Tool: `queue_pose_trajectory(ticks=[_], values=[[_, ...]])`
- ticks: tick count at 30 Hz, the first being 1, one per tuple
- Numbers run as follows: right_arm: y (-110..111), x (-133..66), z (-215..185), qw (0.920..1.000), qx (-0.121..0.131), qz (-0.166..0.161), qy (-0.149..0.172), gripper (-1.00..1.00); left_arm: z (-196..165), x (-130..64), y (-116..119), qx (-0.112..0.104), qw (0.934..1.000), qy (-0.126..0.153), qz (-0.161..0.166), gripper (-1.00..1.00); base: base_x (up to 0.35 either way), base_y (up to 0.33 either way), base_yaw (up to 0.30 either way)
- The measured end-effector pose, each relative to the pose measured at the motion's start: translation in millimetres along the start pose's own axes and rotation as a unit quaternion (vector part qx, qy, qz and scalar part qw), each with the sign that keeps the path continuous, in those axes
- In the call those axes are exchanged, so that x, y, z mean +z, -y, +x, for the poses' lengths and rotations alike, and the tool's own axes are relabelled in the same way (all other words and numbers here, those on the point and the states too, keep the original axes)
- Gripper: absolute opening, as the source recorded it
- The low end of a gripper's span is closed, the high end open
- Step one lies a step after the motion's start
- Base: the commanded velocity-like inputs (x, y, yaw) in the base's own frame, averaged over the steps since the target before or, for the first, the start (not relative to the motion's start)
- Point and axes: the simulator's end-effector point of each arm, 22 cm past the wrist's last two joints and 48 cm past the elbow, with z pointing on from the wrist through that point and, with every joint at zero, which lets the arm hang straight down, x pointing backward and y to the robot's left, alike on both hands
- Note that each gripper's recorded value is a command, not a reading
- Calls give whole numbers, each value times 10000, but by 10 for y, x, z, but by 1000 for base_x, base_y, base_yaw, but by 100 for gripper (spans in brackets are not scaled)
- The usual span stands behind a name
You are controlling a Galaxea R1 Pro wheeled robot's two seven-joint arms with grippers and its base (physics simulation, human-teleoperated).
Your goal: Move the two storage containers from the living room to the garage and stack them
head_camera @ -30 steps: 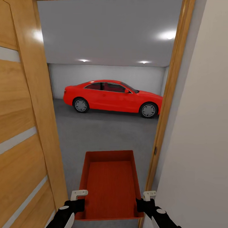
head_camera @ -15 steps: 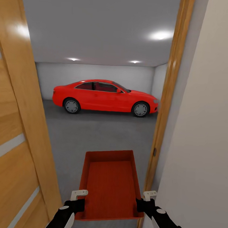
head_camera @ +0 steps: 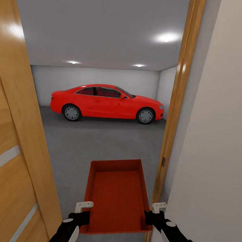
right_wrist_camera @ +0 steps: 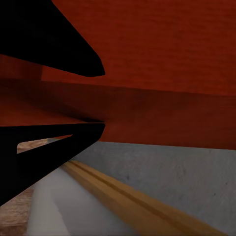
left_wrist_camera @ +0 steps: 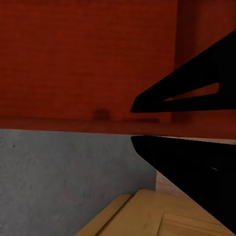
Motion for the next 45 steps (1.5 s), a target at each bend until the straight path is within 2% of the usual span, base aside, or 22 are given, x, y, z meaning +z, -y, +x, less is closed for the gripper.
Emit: queue_pose_trajectory(ticks=[27, 40, 45], values=[[2, 4, -4, 10000, -21, 3, 2, -100, 9, 8, 0, -16, 10000, 11, 3, -100, 2, 0, 38], [1, 0, -6, 10000, -22, 3, 5, -100, 8, 3, 0, -16, 10000, 14, 3, -100, 263, 71, 0], [2, 4, -5, 10000, -22, 3, 4, -100, 8, 7, 0, -18, 10000, 13, 3, -100, 73, 17, 0]])
